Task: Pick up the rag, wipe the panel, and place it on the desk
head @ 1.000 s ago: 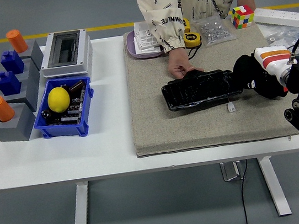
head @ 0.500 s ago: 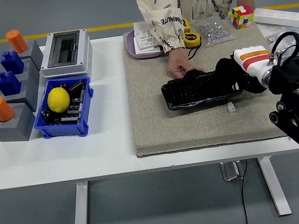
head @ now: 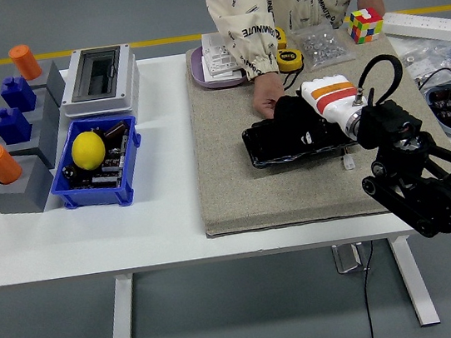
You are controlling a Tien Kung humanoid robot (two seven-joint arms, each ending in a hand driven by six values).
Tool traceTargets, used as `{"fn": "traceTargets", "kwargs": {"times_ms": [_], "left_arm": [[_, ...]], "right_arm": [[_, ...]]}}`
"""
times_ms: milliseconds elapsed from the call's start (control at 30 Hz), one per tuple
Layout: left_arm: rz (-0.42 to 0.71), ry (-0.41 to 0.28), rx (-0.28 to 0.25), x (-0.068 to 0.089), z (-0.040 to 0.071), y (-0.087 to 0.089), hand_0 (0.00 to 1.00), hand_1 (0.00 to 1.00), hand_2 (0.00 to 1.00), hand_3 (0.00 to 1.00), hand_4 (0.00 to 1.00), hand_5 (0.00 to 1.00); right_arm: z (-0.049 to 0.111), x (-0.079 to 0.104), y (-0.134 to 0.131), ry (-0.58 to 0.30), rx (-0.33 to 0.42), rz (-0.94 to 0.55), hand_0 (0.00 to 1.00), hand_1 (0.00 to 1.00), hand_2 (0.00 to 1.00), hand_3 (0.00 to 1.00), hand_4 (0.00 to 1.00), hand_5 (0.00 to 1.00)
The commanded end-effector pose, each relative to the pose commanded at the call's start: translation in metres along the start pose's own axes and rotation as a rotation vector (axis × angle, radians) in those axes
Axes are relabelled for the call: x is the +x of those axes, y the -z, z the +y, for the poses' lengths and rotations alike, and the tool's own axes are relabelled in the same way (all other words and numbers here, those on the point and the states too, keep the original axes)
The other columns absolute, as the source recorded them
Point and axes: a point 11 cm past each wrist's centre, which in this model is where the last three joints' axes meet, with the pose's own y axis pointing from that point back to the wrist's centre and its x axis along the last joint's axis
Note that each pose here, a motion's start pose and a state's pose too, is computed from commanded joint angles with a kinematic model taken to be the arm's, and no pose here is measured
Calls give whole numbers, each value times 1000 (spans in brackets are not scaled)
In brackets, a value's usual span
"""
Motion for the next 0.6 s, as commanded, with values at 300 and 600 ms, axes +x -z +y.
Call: {"fn": "traceTargets", "kwargs": {"times_ms": [300, 600], "left_arm": [[-5, -5, 9, 2, 0, 4, 651, 696, 742, 566, 598, 474], [-10, -3, -3, 2, 0, -1, 650, 696, 740, 566, 598, 475]], "right_arm": [[0, 11, 57, -32, 122, -11, 283, 394, 459, 470, 998, 263], [3, 10, 80, -27, 177, 6, 283, 394, 458, 469, 998, 265]]}}
